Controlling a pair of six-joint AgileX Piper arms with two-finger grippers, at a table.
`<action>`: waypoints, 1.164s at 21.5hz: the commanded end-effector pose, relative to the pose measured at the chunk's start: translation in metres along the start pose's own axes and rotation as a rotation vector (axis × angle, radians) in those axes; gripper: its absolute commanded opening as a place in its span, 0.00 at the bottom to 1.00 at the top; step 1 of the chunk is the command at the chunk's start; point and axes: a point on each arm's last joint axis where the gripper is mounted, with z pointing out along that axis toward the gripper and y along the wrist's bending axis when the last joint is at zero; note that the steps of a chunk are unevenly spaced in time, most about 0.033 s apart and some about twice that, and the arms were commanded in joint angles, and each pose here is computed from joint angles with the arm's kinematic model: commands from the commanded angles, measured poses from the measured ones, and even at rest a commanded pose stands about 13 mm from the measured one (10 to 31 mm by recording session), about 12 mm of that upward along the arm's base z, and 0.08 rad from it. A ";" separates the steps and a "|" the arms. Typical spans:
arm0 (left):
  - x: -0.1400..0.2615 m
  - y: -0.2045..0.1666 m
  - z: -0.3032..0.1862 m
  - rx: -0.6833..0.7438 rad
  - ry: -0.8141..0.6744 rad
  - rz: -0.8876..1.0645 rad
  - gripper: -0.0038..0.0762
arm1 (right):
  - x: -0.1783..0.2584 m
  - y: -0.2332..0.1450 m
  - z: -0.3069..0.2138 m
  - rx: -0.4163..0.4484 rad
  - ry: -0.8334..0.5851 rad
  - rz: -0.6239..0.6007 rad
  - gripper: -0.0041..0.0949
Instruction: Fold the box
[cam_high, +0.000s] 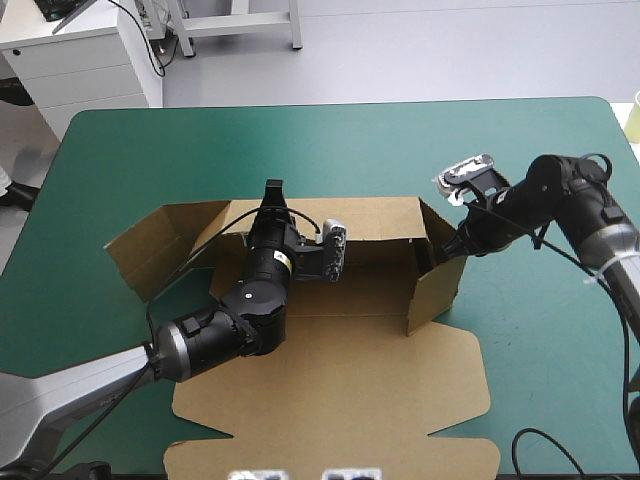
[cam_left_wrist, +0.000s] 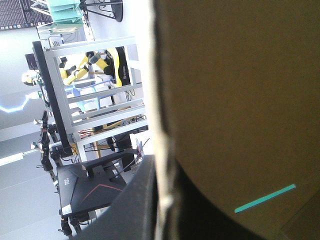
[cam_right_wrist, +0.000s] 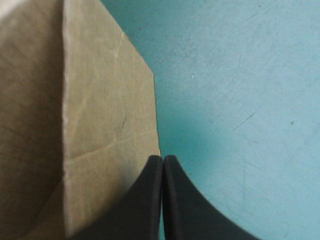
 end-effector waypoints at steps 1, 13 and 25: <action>0.007 0.017 -0.011 -0.067 0.003 -0.035 0.04 | 0.009 0.009 -0.014 0.053 -0.153 -0.005 0.03; 0.006 0.017 -0.011 -0.067 -0.007 -0.035 0.04 | 0.070 0.045 -0.004 -0.012 -0.351 -0.046 0.04; 0.001 0.010 -0.003 -0.037 0.011 0.030 0.04 | 0.064 0.035 -0.011 0.121 -0.374 -0.142 0.43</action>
